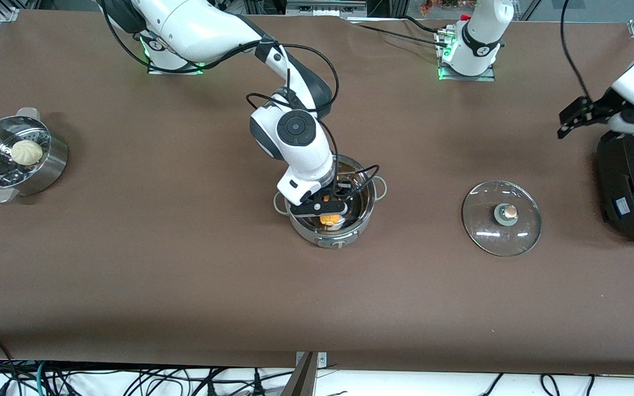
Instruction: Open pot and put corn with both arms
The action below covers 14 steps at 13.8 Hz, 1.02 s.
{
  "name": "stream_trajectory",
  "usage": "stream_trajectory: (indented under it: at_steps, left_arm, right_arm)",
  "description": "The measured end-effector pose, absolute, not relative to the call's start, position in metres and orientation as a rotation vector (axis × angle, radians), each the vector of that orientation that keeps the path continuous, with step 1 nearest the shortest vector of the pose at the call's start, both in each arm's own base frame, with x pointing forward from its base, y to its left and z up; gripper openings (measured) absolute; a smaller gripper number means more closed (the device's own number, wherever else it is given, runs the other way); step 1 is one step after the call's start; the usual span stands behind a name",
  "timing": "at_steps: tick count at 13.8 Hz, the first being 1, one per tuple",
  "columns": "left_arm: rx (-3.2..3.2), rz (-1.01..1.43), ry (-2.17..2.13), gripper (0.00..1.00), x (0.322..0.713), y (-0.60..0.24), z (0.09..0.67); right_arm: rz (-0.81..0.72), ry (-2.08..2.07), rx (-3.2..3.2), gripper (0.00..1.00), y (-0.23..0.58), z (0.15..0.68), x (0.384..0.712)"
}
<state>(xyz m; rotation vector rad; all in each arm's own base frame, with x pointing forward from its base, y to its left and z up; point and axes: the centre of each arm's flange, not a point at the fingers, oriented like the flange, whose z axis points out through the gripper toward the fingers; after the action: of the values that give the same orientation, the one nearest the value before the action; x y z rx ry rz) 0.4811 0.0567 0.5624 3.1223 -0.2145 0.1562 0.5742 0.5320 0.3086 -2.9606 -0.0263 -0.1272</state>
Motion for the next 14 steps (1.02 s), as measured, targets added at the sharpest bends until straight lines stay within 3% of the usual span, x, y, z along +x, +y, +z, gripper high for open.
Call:
stream_trajectory:
  at_steps: [6,7,13,14]
  left_arm:
    - [3.161,0.118,-0.223,1.0,0.469,0.056,0.654]
    - [3.16,0.119,-0.196,1.0,0.47,0.055,0.66]
    - [3.134,0.084,-0.128,1.0,0.517,0.047,0.658]
    - [3.135,0.081,-0.134,1.0,0.522,0.044,0.657]
  right_arm:
    - [-0.126,-0.028,-2.967,0.34,0.533,0.296,0.575]
    - [-0.14,-0.038,-2.977,0.4,0.531,0.295,0.576]
    - [-0.195,-0.085,-3.009,1.0,0.531,0.294,0.576]
    - [-0.2,-0.085,-3.006,1.0,0.532,0.297,0.577]
